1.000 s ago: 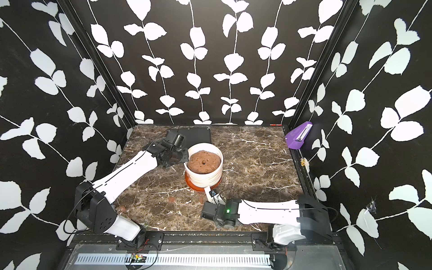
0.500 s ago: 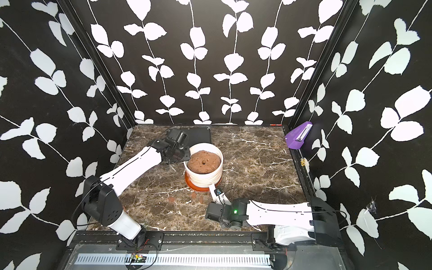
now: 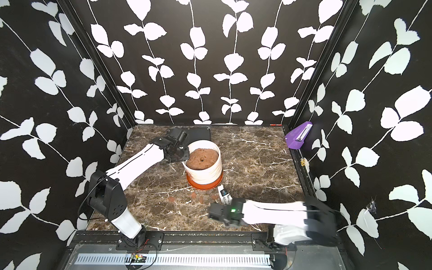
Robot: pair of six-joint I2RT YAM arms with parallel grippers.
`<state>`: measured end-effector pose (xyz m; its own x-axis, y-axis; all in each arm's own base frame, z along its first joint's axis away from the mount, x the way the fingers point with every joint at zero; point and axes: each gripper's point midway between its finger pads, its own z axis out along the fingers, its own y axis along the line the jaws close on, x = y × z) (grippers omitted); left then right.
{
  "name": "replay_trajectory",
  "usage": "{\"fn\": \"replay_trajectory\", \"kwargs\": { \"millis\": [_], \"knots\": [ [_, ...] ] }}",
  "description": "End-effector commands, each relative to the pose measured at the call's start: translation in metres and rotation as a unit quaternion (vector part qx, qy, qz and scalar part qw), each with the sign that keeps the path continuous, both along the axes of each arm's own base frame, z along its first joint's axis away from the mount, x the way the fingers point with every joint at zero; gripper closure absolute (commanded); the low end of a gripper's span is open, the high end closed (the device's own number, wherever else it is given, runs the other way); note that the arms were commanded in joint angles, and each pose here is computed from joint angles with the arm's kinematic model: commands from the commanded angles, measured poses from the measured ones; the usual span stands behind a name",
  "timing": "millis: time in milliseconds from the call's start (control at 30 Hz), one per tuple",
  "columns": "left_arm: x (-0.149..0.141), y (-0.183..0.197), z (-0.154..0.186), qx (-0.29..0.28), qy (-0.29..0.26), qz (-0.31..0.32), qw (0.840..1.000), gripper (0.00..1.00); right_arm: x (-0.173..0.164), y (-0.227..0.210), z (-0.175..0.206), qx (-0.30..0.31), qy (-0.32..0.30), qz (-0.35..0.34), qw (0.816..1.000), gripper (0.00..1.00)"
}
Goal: Scrub the dried mud off the ceramic pot
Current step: Rotate the pot at the center of the board.
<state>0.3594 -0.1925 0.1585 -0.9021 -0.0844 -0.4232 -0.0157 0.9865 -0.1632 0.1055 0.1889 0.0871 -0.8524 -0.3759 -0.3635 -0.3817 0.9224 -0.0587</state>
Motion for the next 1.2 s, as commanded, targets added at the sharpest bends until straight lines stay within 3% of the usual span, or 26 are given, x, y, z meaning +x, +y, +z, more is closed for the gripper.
{"fn": "replay_trajectory", "kwargs": {
  "millis": [0, 100, 200, 233, 333, 367, 467, 633, 767, 900, 1167],
  "knots": [
    [-0.011, -0.009, 0.003, -0.059, 0.016, 0.027, 0.998, 1.00, 0.007, -0.023, 0.002, 0.005, -0.008, -0.038, 0.999, 1.00],
    [-0.022, -0.018, 0.000, -0.104, 0.029, 0.056, 0.993, 1.00, 0.010, -0.037, 0.001, -0.007, -0.014, -0.065, 0.998, 1.00],
    [-0.031, -0.031, 0.008, -0.141, 0.027, 0.062, 0.988, 1.00, 0.014, -0.027, 0.005, 0.018, -0.017, -0.072, 0.997, 1.00],
    [-0.034, -0.036, 0.013, -0.150, 0.024, 0.058, 0.987, 0.96, 0.016, -0.022, 0.008, 0.027, -0.018, -0.073, 0.997, 1.00],
    [-0.041, -0.046, 0.028, -0.171, 0.019, 0.044, 0.984, 0.71, 0.022, -0.016, 0.013, 0.032, -0.020, -0.076, 0.996, 1.00],
    [-0.043, -0.047, 0.032, -0.177, 0.019, 0.038, 0.983, 0.66, 0.025, -0.015, 0.014, 0.033, -0.021, -0.078, 0.996, 1.00],
    [-0.045, -0.050, 0.049, -0.186, 0.005, 0.016, 0.982, 0.60, 0.029, -0.011, 0.015, 0.045, -0.017, -0.082, 0.995, 1.00],
    [-0.032, -0.032, 0.069, -0.150, -0.031, 0.010, 0.988, 0.51, 0.034, 0.002, 0.016, 0.075, -0.008, -0.084, 0.994, 1.00],
    [-0.002, -0.013, 0.056, -0.139, -0.020, 0.026, 0.990, 0.53, 0.037, 0.014, 0.018, 0.081, -0.006, -0.079, 0.994, 1.00],
    [0.028, -0.034, 0.042, -0.125, 0.006, -0.044, 0.991, 0.56, 0.038, 0.018, 0.018, 0.076, -0.003, -0.075, 0.994, 1.00],
    [0.042, -0.055, 0.022, -0.121, 0.022, -0.112, 0.986, 0.58, 0.036, 0.014, 0.014, 0.085, 0.000, -0.084, 0.993, 1.00]
  ]
}}
